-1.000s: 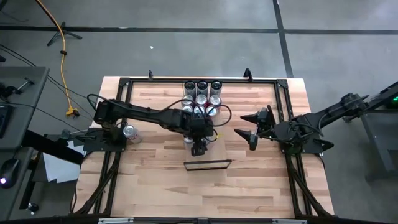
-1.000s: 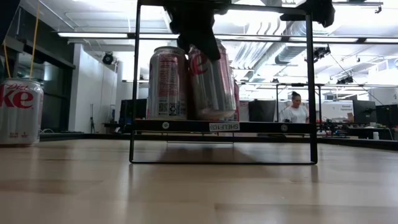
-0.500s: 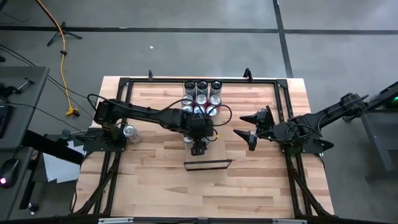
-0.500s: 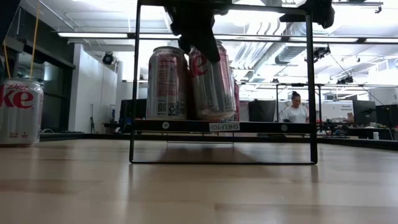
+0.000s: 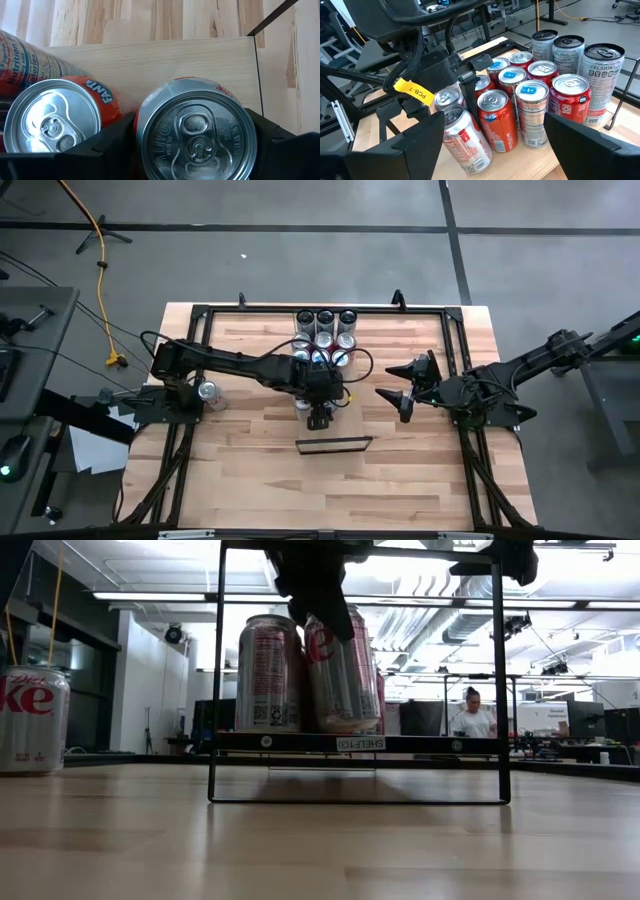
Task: Place canned beverage on shelf
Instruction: Put the right red/silver soda can on the shelf aligned with the other red/silver soda cans
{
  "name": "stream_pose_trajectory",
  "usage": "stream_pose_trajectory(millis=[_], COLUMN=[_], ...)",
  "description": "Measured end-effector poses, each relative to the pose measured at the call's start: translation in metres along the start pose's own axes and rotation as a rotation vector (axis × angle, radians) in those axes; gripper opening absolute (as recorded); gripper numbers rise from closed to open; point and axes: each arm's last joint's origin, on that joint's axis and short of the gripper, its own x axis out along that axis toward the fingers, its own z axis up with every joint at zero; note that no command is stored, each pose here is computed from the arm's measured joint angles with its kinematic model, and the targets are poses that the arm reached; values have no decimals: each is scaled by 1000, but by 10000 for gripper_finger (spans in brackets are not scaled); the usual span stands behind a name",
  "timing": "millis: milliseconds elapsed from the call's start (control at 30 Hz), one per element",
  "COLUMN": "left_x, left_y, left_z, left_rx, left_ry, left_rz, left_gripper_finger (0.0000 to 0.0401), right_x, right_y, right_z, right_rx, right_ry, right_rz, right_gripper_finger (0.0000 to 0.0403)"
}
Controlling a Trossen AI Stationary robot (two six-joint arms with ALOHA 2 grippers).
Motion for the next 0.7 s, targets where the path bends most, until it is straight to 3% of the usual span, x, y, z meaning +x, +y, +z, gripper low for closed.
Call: stream_pose_trajectory(millis=[233, 700], left_x=[0, 0], left_y=[3, 5], left_z=[0, 1], left_rx=[-5, 8], left_ry=[0, -4], left_rz=[3, 7], left_gripper_finger=[245, 302], right_x=[0, 0], right_y=[0, 0], right_z=[0, 0], right_rx=[0, -3], right_ry=[2, 5], right_rz=[3, 1], right_gripper_finger=[326, 326])
